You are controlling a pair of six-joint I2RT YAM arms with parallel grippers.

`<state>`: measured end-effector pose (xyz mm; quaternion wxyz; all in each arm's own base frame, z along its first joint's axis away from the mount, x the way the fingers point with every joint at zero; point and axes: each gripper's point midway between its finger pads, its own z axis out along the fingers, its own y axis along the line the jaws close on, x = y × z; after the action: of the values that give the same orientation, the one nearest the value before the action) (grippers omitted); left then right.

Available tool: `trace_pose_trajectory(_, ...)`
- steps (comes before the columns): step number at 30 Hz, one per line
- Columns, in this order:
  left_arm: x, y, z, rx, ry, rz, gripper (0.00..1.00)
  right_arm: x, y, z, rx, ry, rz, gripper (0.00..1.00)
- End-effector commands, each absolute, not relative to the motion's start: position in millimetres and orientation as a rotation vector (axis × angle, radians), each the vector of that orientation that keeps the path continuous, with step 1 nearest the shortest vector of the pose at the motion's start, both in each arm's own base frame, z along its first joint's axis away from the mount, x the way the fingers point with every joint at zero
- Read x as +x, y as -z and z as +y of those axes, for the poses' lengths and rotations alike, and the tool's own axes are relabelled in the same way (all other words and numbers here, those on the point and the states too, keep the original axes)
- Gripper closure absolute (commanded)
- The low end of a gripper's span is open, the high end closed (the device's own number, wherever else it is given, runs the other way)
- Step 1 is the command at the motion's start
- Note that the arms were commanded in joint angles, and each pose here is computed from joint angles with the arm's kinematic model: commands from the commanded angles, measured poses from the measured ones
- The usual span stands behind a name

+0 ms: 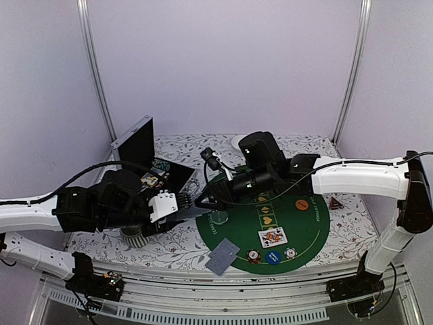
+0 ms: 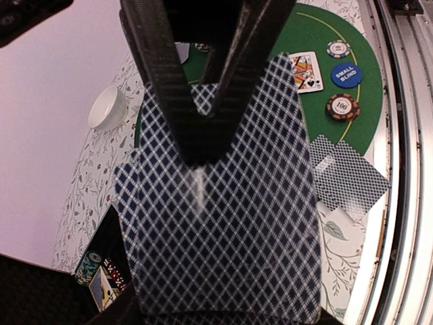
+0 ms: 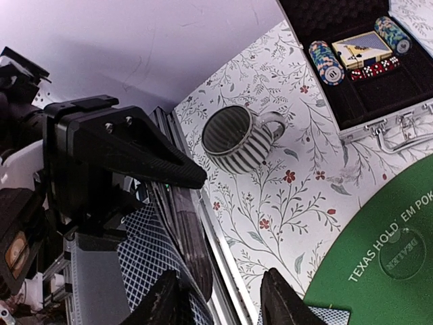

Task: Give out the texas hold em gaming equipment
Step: Pick up the poker card from the face-down deck piles.

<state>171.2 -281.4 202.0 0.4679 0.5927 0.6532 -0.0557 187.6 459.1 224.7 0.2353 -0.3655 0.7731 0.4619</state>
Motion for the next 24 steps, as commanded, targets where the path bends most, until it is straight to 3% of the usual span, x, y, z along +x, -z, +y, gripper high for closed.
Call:
trace_pose_trajectory(1, 174.8, -212.7, -281.2, 1.412, 0.145, 1.581, 0.47, 180.9, -245.2, 454.3, -1.038, -1.303, 2.092, 0.74)
trace_pose_trajectory(4, 174.8, -212.9, -281.1, 1.41, 0.145, 1.581, 0.47, 182.7, -251.7, 447.2, -1.021, -1.288, 2.091, 0.92)
trace_pose_trajectory(6, 174.7, -212.3, -281.4, 1.414, 0.145, 1.581, 0.47, 184.4, -255.4, 441.6, -1.003, -1.276, 2.101, 0.95)
trace_pose_trajectory(17, 175.2, -208.7, -282.1, 1.423, 0.139, 1.588, 0.47, 191.9, -278.0, 396.2, -0.899, -1.116, 2.14, 0.98)
trace_pose_trajectory(24, 175.6, -208.9, -282.2, 1.421, 0.138, 1.589, 0.47, 219.9, -287.0, 329.1, -0.7, -0.85, 2.21, 0.98)
